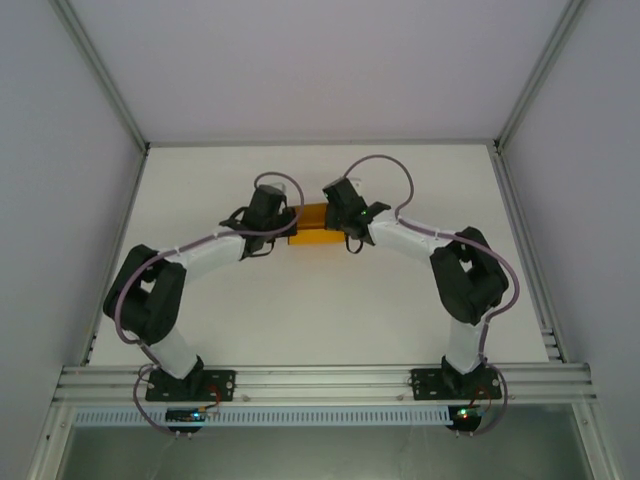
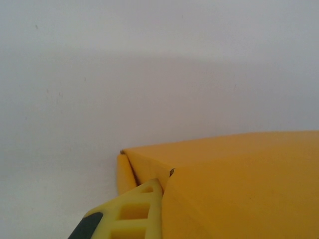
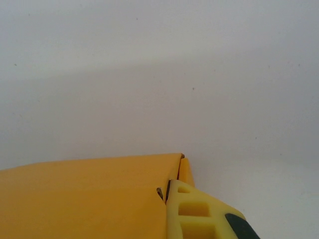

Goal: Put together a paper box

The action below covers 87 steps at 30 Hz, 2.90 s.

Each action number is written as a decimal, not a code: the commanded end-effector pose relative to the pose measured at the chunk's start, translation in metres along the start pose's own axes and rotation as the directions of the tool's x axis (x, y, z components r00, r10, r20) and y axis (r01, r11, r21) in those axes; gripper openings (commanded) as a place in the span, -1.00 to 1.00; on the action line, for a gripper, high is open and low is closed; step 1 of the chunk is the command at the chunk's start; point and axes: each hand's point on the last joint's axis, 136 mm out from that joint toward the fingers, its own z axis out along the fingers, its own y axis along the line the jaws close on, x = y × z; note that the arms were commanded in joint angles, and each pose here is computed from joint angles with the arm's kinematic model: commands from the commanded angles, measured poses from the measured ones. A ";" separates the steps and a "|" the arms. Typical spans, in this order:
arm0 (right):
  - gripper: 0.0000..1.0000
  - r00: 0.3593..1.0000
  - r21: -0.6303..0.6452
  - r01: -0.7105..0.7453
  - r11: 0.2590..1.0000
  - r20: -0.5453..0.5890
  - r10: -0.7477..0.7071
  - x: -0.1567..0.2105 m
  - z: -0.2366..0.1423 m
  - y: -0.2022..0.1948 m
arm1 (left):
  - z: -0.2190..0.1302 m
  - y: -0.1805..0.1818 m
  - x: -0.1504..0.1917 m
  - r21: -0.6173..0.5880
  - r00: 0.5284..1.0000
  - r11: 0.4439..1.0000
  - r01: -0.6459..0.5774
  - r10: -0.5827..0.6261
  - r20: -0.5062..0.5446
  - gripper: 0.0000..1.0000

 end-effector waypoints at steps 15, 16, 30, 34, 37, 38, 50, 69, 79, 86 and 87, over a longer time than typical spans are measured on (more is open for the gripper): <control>-1.00 0.987 0.012 0.116 0.993 0.108 -0.116 0.051 -0.026 -0.010 | -0.051 -0.040 0.021 0.165 0.994 0.981 -0.107 0.104 0.029 0.23; -1.00 0.987 0.017 0.118 0.993 0.110 -0.119 0.054 -0.028 -0.012 | -0.055 -0.038 0.020 0.151 0.994 0.982 -0.112 0.109 0.029 0.36; -0.96 0.966 -0.010 0.186 0.982 0.185 -0.181 0.079 -0.038 -0.006 | -0.096 0.002 0.003 -0.008 0.995 0.995 0.096 -0.096 -0.017 0.99; -0.89 0.959 0.002 0.201 0.980 0.204 -0.197 0.083 -0.040 -0.003 | -0.074 0.017 0.008 -0.009 0.976 0.980 0.198 -0.198 -0.090 0.99; -0.86 0.956 0.005 0.211 0.977 0.207 -0.208 0.088 -0.041 -0.002 | -0.059 0.019 0.019 0.001 0.960 0.972 0.233 -0.230 -0.159 0.83; -0.86 0.955 0.014 0.208 0.978 0.215 -0.206 0.088 -0.041 -0.003 | -0.056 0.018 0.023 0.002 0.955 0.971 0.239 -0.235 -0.179 0.80; -0.72 0.937 0.014 0.269 0.963 0.227 -0.265 0.111 -0.049 0.001 | -0.041 0.037 0.085 -0.022 0.893 0.932 0.362 -0.353 -0.279 0.42; 0.22 0.965 -0.097 0.256 0.962 0.076 -0.249 0.152 -0.095 -0.030 | -0.024 0.048 0.113 -0.018 0.880 0.925 0.379 -0.366 -0.302 -0.13; 0.75 0.970 -0.160 0.240 0.958 0.081 -0.230 0.134 -0.108 -0.043 | -0.017 0.048 0.111 -0.009 0.907 0.954 0.300 -0.288 -0.307 -0.21; 0.99 0.991 -0.294 0.133 0.946 0.029 -0.130 0.097 -0.106 -0.032 | -0.012 0.054 0.111 0.007 0.933 0.970 0.242 -0.231 -0.276 -0.38; 0.99 0.993 -0.314 0.113 0.943 0.003 -0.118 0.096 -0.104 -0.032 | -0.010 0.054 0.112 0.012 0.934 0.971 0.240 -0.228 -0.275 -0.40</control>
